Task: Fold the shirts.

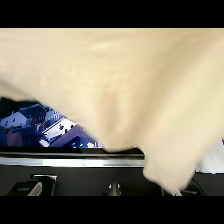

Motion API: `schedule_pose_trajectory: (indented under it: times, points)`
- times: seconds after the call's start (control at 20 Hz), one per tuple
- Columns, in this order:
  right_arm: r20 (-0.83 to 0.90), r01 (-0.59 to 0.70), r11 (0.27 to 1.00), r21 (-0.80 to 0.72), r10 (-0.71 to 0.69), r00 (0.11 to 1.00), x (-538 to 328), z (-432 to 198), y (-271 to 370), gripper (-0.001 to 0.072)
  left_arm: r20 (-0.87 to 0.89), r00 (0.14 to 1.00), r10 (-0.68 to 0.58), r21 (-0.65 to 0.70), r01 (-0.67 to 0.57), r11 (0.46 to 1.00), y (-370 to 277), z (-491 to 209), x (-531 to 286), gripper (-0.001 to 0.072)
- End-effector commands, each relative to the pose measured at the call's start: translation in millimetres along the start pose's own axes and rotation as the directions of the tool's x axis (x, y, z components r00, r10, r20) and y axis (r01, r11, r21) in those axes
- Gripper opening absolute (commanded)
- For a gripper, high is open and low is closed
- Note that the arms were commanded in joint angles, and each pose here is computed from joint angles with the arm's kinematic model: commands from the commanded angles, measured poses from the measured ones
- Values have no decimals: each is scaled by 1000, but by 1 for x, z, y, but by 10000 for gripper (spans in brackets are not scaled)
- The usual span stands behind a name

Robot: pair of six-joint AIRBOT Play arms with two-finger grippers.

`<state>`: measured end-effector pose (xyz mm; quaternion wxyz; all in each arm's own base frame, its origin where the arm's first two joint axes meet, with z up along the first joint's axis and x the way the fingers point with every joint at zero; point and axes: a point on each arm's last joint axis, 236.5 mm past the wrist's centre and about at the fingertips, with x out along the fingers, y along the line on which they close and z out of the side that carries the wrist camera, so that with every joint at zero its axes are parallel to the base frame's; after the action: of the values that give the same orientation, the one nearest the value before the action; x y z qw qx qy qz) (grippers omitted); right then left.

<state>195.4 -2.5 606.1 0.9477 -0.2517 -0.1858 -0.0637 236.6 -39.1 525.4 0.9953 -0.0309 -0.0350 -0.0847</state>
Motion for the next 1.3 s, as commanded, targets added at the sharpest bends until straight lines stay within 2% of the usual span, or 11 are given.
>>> schedule_pose_trajectory:
  times: [0.0,0.3,0.45,0.6,0.75,0.95,1.0,1.05,1.1,1.15,1.25]
  points:
    - [-124,-28,999,-19,26,992,34,-45,8,15,-223,974,27,-10,-30,1000,16,-63,31,25]
    - [-511,-268,961,66,263,818,155,-252,98,16,-576,817,27,-48,-67,997,58,-240,135,26]
    - [-645,-305,907,290,420,638,192,-390,176,16,-665,746,38,-72,-114,991,82,-337,187,26]
    - [-640,-160,763,627,621,452,190,-493,268,17,-777,629,13,-107,-152,983,95,-430,214,26]
    - [-546,-89,592,801,784,294,167,-540,351,17,-866,495,-69,-183,-186,965,88,-508,217,27]
    - [-534,-126,552,824,832,151,138,-566,415,19,-923,340,-181,-264,-217,940,64,-572,202,27]
    - [-532,-136,550,824,834,148,137,-565,418,93,-931,310,-193,-266,-215,940,61,-578,197,36]
    - [-530,-146,549,823,835,149,138,-561,415,257,-936,289,-202,-268,-213,939,59,-578,192,147]
    - [-530,-179,547,818,837,137,135,-556,403,431,-946,251,-207,-262,-214,941,62,-575,183,387]
    - [-535,-234,545,805,838,108,128,-551,388,525,-956,201,-213,-256,-218,942,68,-570,172,596]
    - [-582,-293,549,783,813,-34,91,-553,347,549,-965,69,-254,-263,-254,931,79,-561,135,655]
